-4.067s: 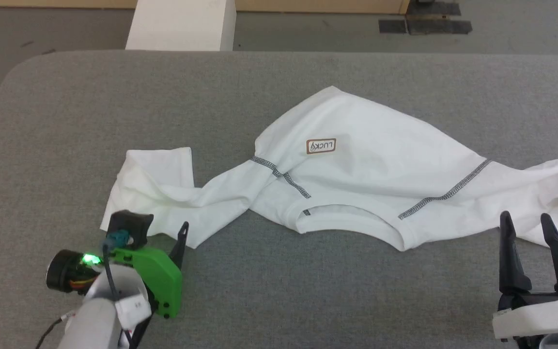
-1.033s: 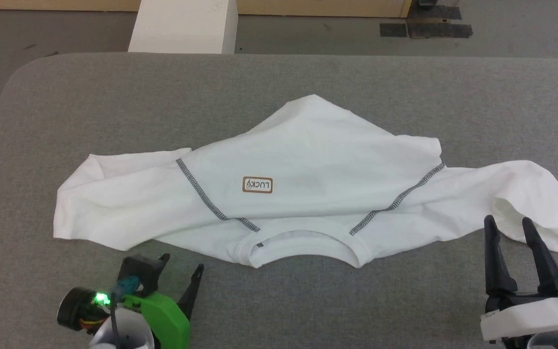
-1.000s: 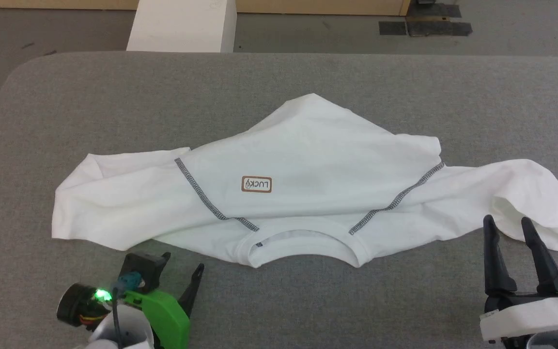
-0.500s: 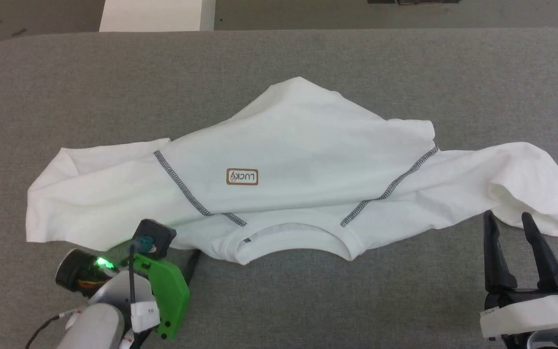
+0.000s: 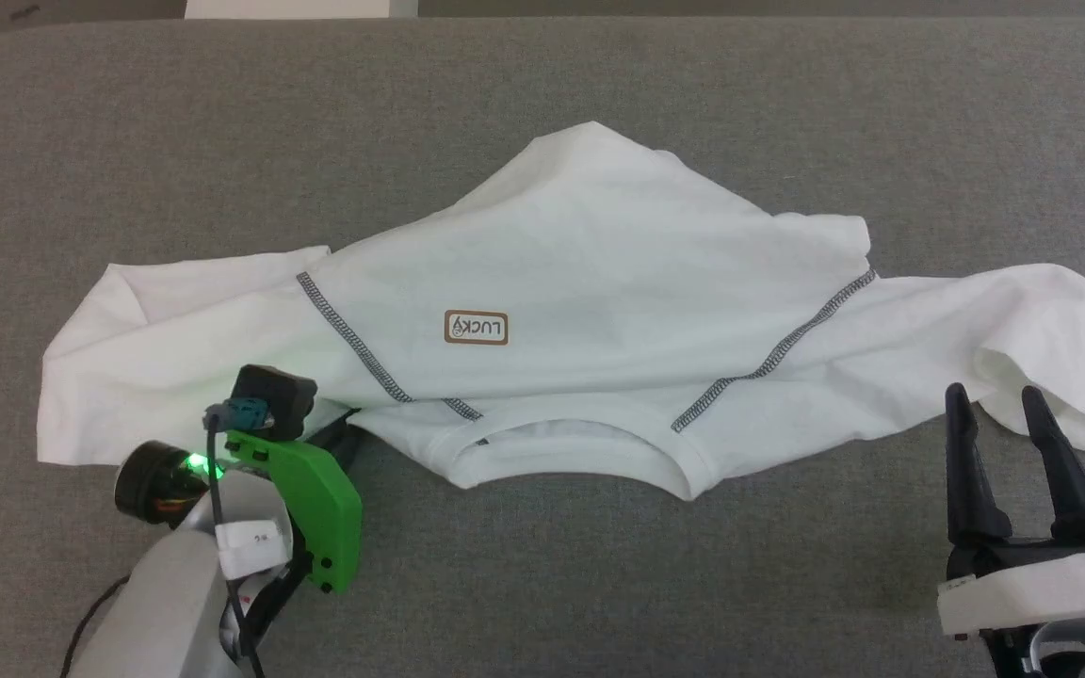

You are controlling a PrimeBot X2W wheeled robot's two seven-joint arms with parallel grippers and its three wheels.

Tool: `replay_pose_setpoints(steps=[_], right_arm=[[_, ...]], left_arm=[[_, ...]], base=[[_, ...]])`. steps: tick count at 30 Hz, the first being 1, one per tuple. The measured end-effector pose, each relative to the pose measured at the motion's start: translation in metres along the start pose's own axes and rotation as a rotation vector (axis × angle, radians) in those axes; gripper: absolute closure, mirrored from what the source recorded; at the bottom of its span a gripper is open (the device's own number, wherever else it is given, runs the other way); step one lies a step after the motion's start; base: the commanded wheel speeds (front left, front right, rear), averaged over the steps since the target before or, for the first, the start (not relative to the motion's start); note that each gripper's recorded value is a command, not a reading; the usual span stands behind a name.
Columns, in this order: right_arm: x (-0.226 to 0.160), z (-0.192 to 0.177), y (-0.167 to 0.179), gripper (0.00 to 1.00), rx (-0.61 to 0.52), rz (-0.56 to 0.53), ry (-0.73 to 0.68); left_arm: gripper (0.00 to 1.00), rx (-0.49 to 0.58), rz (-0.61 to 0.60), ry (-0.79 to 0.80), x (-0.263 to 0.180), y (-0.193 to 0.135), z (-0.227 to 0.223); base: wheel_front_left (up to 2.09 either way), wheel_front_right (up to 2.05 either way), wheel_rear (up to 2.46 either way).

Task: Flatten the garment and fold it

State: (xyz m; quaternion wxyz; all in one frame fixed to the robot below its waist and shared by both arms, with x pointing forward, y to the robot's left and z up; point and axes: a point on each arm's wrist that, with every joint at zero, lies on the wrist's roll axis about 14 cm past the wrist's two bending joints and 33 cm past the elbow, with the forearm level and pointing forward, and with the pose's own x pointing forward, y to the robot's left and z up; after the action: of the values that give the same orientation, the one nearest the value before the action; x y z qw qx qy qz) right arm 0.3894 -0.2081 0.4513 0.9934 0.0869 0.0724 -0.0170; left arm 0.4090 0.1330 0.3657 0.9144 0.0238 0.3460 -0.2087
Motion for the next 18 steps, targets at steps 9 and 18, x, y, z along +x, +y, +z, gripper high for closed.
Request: replay_pose_setpoints(steps=[9,18], right_arm=[[-0.002,0.007,0.004,0.0,-0.005,0.012,-0.015],[0.002,-0.027,0.02,0.0,-0.085,0.063,0.255]], left_arm=[[1.0,-0.158,-0.016,-0.198,-0.022,-0.018,0.021],[1.0,-0.21,-0.006,-0.296,-0.05,-0.034,0.033]], base=[[0.0,0.0,0.0],[0.0,0.0,0.0]])
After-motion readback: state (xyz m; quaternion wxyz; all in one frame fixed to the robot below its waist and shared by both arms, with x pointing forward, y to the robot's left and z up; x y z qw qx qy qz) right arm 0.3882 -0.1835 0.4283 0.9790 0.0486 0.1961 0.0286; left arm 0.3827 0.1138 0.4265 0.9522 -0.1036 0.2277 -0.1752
